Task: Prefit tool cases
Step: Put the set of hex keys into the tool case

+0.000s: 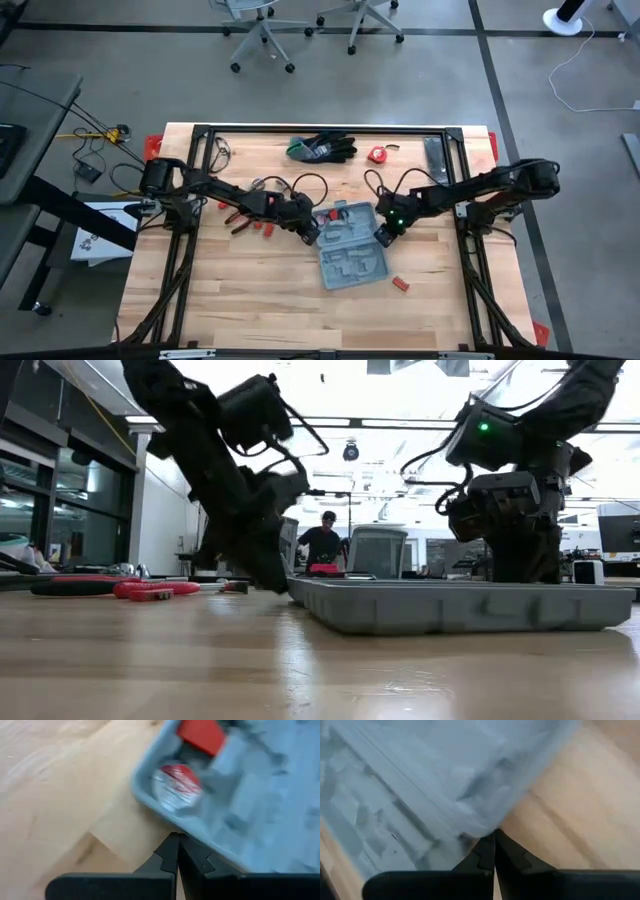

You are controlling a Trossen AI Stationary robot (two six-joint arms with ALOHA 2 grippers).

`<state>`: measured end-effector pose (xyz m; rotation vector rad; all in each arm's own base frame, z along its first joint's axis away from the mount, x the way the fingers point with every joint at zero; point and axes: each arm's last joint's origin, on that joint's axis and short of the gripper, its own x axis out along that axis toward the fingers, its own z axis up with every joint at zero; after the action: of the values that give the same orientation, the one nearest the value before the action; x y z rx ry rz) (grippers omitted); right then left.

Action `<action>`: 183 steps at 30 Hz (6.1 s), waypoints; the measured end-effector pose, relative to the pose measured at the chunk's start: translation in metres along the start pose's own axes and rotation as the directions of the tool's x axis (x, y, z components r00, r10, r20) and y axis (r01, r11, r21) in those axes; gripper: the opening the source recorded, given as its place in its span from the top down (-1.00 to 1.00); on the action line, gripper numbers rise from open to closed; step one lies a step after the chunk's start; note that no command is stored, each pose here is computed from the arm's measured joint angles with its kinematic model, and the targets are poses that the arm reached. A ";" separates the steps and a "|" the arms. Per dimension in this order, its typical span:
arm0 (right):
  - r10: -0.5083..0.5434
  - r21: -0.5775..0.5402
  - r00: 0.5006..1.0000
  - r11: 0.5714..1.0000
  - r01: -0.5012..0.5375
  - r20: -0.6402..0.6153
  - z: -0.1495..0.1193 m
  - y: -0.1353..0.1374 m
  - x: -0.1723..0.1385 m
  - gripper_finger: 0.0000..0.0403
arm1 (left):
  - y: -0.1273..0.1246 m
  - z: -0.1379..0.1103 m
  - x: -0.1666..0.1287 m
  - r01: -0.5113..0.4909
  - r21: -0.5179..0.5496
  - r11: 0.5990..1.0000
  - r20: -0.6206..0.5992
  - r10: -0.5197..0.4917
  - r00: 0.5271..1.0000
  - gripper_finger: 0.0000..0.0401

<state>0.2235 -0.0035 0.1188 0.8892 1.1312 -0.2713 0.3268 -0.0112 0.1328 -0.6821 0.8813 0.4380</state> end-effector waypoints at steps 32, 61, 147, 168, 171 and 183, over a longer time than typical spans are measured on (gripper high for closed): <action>0.103 -0.038 0.967 0.995 -0.097 0.233 0.078 0.012 -0.002 1.00 | -0.005 0.067 0.016 0.126 0.109 0.986 0.093 -0.136 0.986 1.00; 0.126 -0.078 0.978 0.990 -0.115 0.165 0.105 0.007 0.007 1.00 | 0.006 0.059 0.036 0.064 0.072 0.995 -0.030 -0.062 0.998 1.00; 0.073 -0.070 0.969 0.996 -0.058 0.234 0.112 -0.002 -0.003 1.00 | -0.002 0.087 0.041 0.146 0.069 0.987 0.064 -0.150 0.987 1.00; 0.074 -0.035 0.979 0.997 -0.069 0.188 0.110 -0.004 0.007 1.00 | 0.011 0.080 0.041 0.017 0.099 0.995 -0.021 -0.015 1.000 1.00; 0.089 -0.034 0.980 0.996 -0.084 0.179 0.110 -0.002 0.013 1.00 | 0.012 0.079 0.042 0.006 0.097 0.995 -0.021 -0.004 1.000 1.00; 0.105 -0.020 0.980 0.994 -0.104 0.168 0.109 -0.001 0.017 1.00 | 0.009 0.081 0.044 0.025 0.092 0.995 0.018 -0.027 0.999 1.00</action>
<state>0.3031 -0.0796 0.1190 0.8957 0.9252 -0.2490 0.3910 0.0557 0.1301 -0.6036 0.8678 0.3777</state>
